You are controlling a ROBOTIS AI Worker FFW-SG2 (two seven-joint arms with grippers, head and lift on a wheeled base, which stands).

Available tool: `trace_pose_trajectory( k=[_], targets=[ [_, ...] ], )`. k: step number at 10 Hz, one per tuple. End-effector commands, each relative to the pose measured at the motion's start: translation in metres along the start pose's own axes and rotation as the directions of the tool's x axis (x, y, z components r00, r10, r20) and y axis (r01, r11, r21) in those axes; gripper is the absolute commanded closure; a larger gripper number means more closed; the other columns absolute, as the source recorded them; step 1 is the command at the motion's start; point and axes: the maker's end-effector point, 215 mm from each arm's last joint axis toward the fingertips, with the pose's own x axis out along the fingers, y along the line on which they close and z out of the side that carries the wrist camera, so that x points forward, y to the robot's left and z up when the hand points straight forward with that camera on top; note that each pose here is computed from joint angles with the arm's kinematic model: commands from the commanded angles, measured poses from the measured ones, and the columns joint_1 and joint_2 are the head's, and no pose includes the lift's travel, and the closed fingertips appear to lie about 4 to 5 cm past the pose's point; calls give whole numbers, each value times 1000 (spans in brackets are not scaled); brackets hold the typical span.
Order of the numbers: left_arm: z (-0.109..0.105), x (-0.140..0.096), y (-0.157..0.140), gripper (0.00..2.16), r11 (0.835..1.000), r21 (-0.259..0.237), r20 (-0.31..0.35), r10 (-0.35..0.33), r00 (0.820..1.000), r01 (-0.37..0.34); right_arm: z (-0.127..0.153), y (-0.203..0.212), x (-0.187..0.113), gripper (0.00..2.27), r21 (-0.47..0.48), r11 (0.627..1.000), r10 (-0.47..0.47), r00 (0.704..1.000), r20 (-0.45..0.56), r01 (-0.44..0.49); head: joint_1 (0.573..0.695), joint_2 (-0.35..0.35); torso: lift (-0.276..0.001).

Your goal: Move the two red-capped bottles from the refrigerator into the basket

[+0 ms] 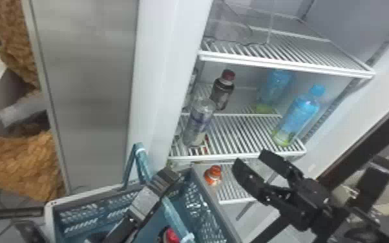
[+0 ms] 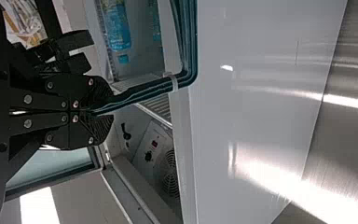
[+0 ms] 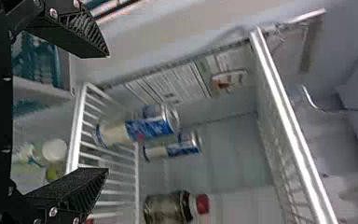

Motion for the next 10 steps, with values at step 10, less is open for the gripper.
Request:
trace_pose_trajectory(
  k=[10],
  targets=[
    [-14,7,0,1204,1000,-17,-37,-10,999,10,25,-118,16,139,-42,959,-264,935,235,282,695,-350,0]
  ],
)
